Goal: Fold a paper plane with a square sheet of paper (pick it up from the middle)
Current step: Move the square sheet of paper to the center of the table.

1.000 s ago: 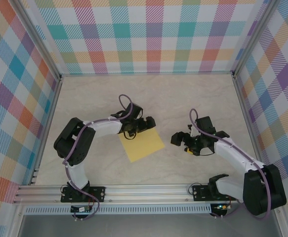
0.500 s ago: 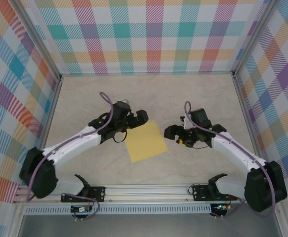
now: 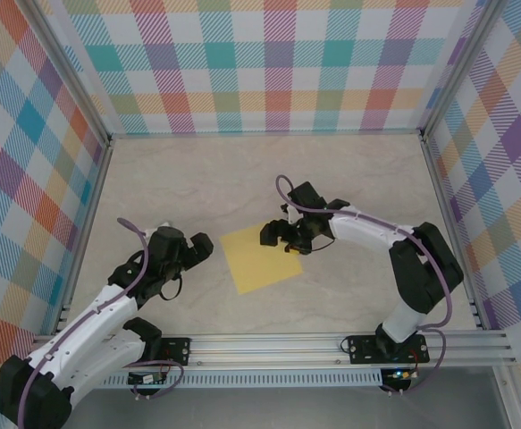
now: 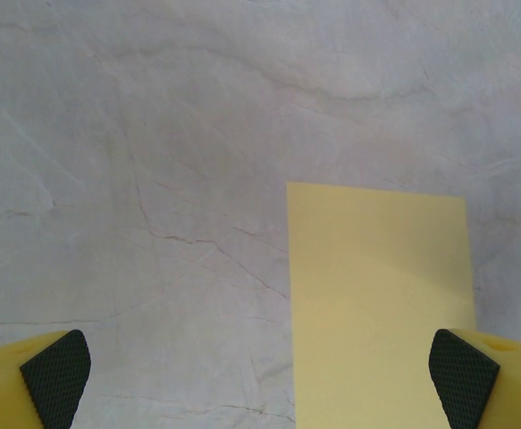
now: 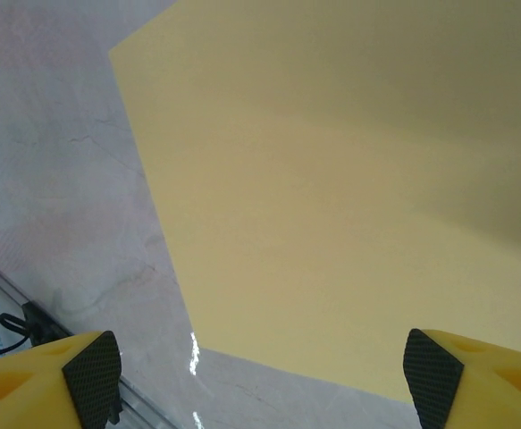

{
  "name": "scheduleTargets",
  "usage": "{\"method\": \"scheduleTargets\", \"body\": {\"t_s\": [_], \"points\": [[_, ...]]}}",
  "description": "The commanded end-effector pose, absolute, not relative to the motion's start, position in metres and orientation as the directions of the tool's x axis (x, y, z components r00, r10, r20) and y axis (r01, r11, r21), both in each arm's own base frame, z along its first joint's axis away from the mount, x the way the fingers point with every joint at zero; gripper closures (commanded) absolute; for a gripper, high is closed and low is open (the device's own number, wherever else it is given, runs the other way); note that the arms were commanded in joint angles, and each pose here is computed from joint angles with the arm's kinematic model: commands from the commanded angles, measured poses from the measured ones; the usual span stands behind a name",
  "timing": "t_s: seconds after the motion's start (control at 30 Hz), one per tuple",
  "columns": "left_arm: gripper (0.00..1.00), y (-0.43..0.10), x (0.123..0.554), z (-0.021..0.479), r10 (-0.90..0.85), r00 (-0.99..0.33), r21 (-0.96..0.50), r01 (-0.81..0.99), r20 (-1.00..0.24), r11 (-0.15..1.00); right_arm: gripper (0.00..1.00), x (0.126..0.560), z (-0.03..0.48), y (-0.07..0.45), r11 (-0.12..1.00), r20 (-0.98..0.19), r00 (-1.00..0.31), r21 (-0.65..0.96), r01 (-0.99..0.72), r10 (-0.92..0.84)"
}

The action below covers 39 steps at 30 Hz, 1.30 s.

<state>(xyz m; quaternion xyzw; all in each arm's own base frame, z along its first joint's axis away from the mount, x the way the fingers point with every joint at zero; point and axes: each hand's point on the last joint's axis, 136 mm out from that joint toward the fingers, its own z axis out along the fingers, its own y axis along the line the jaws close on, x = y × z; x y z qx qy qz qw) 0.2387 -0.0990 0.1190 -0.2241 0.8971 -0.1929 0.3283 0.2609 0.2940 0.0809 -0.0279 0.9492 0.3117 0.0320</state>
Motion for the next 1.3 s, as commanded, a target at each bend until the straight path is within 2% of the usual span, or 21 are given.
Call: {"method": "scheduleTargets", "body": {"t_s": [0.0,0.3,0.47,0.77,0.9,1.0,1.13,1.27], "points": [[0.00,-0.096,0.238,0.118,-0.549,-0.675,-0.509,-0.288,-0.494,0.811,0.15,0.265,0.080,0.307,0.810,-0.069,-0.997,0.582,-0.068,-0.034],[0.00,-0.103,0.238,0.120,-0.514,-0.698,-0.513,-0.240,-0.499,0.824,0.16,0.275,0.035,0.294,0.896,-0.019,-1.000,0.444,0.010,0.021],[0.00,-0.111,0.239,0.120,-0.497,-0.716,-0.529,-0.208,-0.491,0.823,0.20,0.266,0.013,0.263,0.938,0.000,-0.994,0.331,0.099,0.105],[0.00,-0.117,0.241,0.120,-0.497,-0.729,-0.543,-0.205,-0.471,0.815,0.21,0.233,0.004,0.195,0.918,-0.029,-0.938,0.217,0.331,0.345],[0.00,-0.120,0.242,0.118,-0.493,-0.732,-0.553,-0.192,-0.470,0.811,0.20,0.235,0.018,0.202,0.922,-0.060,-0.959,0.295,0.249,0.278],[0.00,-0.124,0.243,0.117,-0.481,-0.743,-0.554,-0.180,-0.465,0.813,0.17,0.244,0.045,0.205,0.939,-0.129,-0.971,0.309,0.153,0.201],[0.00,-0.126,0.246,0.115,-0.477,-0.747,-0.555,-0.176,-0.463,0.813,0.12,0.251,0.071,0.211,0.966,-0.173,-0.982,0.257,0.029,0.075],[0.00,-0.131,0.250,0.114,-0.466,-0.757,-0.554,-0.168,-0.457,0.815,0.10,0.249,0.067,0.218,0.982,-0.178,-0.983,0.175,-0.066,-0.034]]}}
